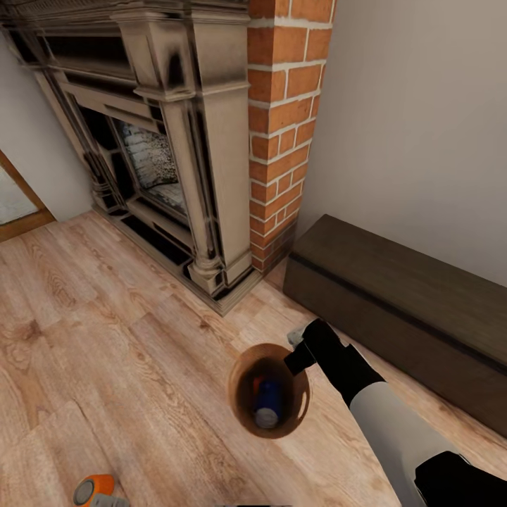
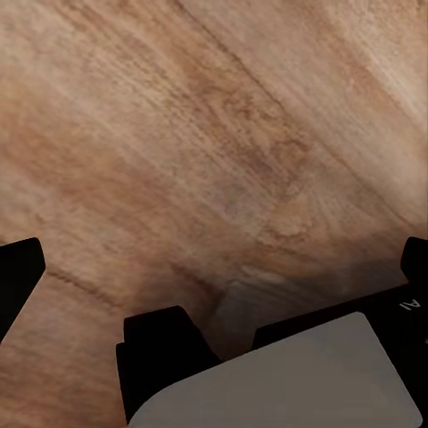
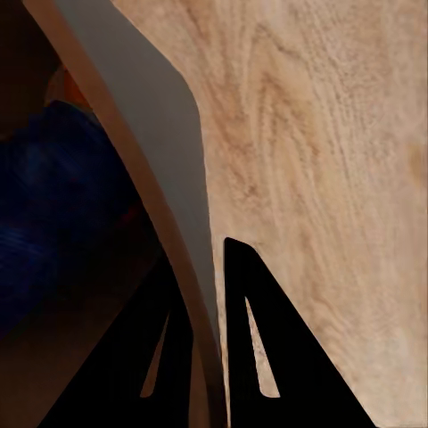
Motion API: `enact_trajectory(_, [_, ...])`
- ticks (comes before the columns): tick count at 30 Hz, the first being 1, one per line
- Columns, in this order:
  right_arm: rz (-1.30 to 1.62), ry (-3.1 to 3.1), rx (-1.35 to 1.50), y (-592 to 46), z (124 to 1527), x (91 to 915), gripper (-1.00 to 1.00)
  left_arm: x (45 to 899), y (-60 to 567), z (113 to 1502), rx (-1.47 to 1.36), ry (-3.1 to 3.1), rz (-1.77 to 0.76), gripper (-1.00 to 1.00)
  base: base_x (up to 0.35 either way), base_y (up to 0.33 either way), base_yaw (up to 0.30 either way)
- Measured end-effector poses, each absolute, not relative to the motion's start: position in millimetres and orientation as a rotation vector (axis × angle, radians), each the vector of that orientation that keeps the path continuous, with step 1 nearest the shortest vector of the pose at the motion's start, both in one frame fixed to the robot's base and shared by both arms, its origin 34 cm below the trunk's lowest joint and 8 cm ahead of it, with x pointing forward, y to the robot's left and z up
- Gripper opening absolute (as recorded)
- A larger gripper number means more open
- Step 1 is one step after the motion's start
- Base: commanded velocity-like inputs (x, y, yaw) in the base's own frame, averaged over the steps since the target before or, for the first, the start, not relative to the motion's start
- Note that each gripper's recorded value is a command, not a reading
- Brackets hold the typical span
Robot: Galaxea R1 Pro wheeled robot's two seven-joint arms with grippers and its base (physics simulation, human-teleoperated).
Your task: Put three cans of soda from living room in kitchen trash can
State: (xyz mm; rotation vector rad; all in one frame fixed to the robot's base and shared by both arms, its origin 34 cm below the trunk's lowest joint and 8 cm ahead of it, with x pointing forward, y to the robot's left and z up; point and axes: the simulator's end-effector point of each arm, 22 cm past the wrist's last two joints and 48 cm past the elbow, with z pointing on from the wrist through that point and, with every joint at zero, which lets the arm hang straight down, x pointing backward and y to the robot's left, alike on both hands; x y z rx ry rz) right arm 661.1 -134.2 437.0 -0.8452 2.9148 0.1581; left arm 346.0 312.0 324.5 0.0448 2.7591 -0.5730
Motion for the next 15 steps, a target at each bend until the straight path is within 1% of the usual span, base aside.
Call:
enact_trajectory(2, [0.229, 2.929, -0.811, -125, 438, 657, -1.0, 346, 312, 325, 0.045, 2.758, -0.573, 1.0, 0.0, 0.0, 0.0])
enact_trajectory(7, [0.116, 2.903, -0.865, -139, 437, 664, -1.0, 347, 312, 325, 0.047, 2.757, -0.572, 1.0, 0.0, 0.0, 0.0])
enact_trajectory(11, [0.187, 2.919, -0.833, -130, 438, 660, -1.0, 347, 312, 325, 0.048, 2.755, -0.572, 1.0, 0.0, 0.0, 0.0])
enact_trajectory(15, [0.151, 2.911, -0.85, -135, 437, 662, -1.0, 347, 312, 325, 0.049, 2.754, -0.571, 1.0, 0.0, 0.0, 0.0])
